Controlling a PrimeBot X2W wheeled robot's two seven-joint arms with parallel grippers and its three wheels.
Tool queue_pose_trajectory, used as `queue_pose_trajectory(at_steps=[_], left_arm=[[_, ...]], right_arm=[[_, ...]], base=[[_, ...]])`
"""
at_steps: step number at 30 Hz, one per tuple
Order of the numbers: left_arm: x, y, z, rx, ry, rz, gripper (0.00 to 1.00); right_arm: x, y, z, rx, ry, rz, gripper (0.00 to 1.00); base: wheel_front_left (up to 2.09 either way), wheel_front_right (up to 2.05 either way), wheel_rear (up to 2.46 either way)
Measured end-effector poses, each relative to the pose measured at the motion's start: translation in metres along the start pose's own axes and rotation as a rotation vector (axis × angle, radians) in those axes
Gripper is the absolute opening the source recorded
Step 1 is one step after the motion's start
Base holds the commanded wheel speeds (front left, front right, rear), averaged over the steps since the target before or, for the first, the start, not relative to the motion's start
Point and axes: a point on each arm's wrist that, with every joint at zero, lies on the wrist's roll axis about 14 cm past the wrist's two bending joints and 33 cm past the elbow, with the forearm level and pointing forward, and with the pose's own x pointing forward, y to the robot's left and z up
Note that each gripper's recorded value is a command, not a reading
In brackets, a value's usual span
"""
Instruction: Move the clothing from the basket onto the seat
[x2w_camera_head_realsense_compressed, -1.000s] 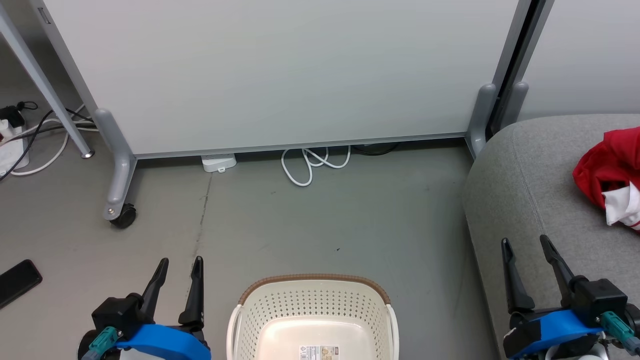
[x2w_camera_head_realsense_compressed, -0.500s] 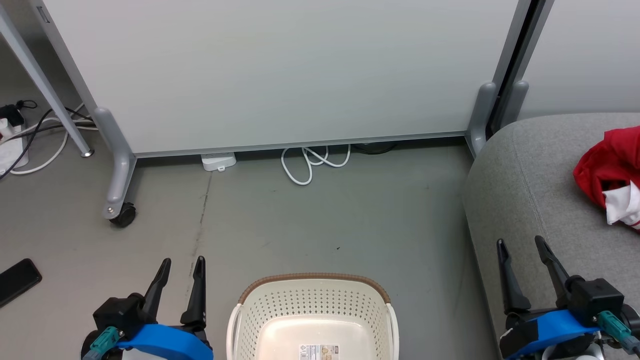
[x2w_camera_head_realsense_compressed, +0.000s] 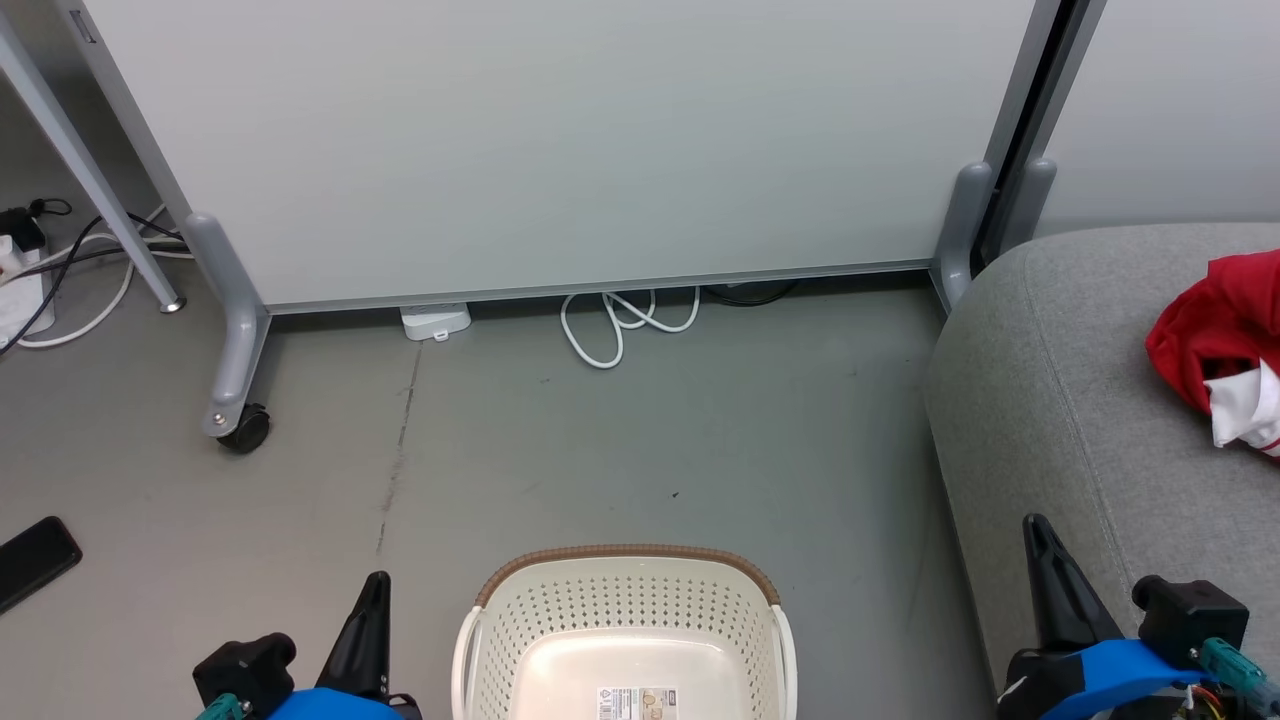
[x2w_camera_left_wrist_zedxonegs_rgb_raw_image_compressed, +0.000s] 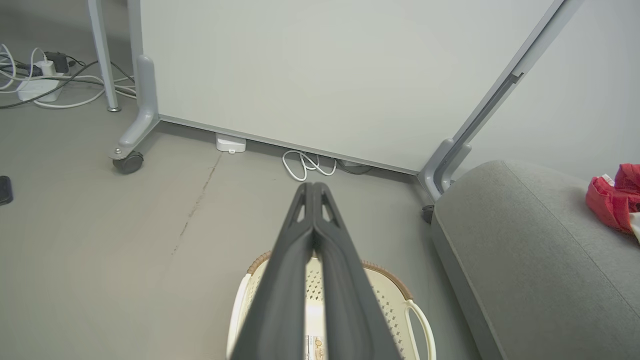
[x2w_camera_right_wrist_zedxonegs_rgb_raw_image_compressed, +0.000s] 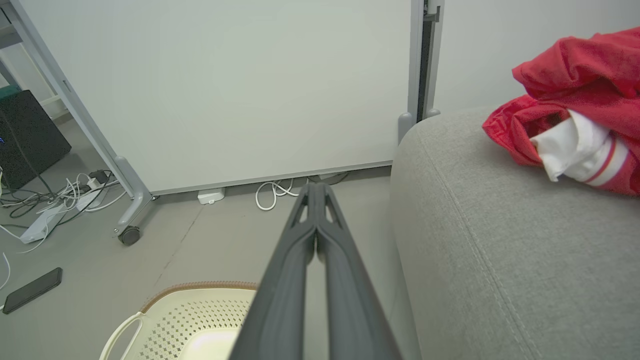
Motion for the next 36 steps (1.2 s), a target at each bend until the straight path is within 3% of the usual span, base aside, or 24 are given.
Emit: queue_pose_trajectory(at_steps=[36], left_arm=[[0.015,0.008,0.034,-0.502,-0.078,0.060,0.00]], right_arm=[[0.001,-0.015,0.007,0.591,-0.013,-0.078,0.00]], base=[[0.00,0.00,0.00]])
